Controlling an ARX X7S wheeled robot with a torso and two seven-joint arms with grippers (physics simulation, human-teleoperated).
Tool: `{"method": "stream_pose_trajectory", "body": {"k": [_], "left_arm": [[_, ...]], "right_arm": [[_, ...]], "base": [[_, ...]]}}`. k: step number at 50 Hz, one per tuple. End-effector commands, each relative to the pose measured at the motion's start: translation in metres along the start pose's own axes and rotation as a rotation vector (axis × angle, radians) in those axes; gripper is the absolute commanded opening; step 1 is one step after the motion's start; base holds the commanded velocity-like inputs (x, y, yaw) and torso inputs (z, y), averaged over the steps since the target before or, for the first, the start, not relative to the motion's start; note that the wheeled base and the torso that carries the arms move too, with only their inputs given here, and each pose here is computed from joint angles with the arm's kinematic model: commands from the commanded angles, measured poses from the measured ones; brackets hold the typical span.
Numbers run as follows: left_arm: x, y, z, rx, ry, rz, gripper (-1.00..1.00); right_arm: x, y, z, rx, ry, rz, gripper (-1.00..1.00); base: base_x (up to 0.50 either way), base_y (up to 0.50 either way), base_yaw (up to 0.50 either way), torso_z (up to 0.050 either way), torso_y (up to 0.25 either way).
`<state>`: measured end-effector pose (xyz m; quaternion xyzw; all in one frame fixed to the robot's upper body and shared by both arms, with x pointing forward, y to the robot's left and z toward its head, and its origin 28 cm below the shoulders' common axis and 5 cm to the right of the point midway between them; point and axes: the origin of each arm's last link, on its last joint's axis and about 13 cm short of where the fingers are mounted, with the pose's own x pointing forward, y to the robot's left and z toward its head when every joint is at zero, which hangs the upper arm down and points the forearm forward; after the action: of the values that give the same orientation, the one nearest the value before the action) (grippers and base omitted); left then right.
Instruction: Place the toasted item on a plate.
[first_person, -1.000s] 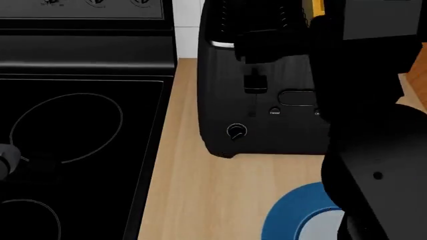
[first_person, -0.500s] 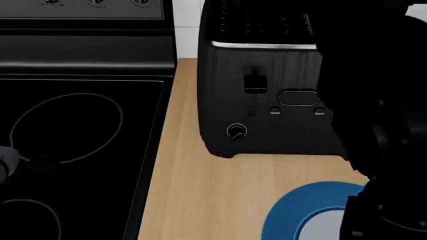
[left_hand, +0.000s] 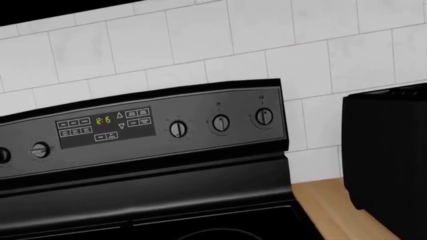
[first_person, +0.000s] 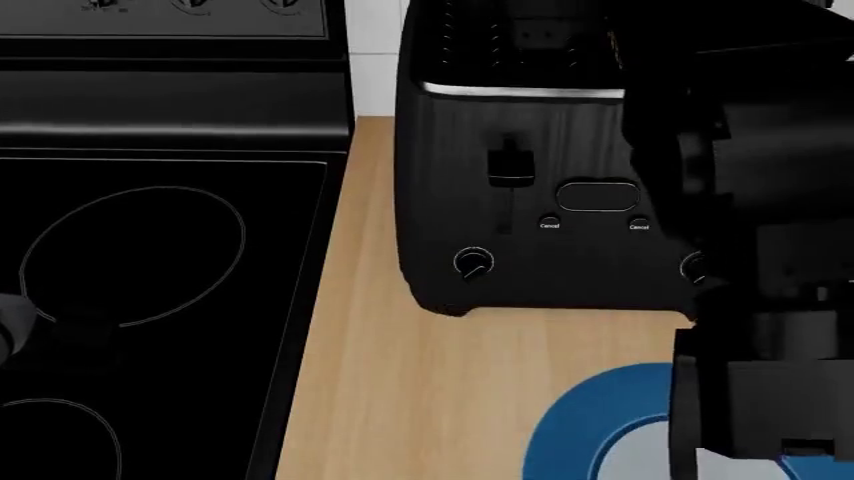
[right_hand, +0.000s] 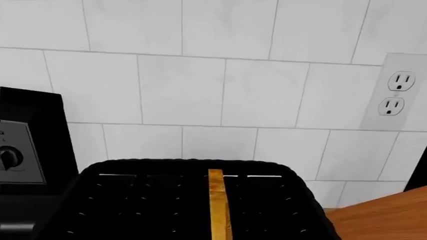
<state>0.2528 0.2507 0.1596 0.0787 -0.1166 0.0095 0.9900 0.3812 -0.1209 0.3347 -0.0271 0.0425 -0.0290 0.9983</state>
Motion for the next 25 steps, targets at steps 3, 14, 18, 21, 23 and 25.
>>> {"method": "stream_pose_trajectory", "body": {"k": [3,14,18,21,23,25], "left_arm": [[0.000,0.000,-0.001,-0.002,0.000,-0.001,1.00],[-0.001,-0.001,-0.003,-0.004,0.005,-0.002,1.00],[0.000,-0.001,-0.005,-0.007,0.004,0.003,1.00],[-0.001,-0.001,-0.004,-0.006,0.004,-0.002,1.00],[-0.001,0.000,-0.004,-0.006,0.006,0.000,1.00],[-0.002,0.000,-0.004,-0.005,0.007,-0.002,1.00]], "right_arm": [[0.019,0.001,-0.005,-0.024,0.048,-0.014,1.00],[0.033,0.004,-0.010,-0.033,0.078,-0.022,1.00],[0.037,0.005,-0.013,-0.030,0.089,-0.028,1.00],[0.040,0.005,-0.014,-0.039,0.092,-0.034,1.00],[0.042,0.005,-0.015,-0.038,0.096,-0.035,1.00],[0.044,0.005,-0.016,-0.036,0.104,-0.035,1.00]], "base": [[0.00,0.00,0.00,0.000,0.000],[0.00,0.00,0.00,0.000,0.000],[0.00,0.00,0.00,0.000,0.000],[0.00,0.00,0.00,0.000,0.000],[0.00,0.00,0.00,0.000,0.000],[0.00,0.00,0.00,0.000,0.000]]}}
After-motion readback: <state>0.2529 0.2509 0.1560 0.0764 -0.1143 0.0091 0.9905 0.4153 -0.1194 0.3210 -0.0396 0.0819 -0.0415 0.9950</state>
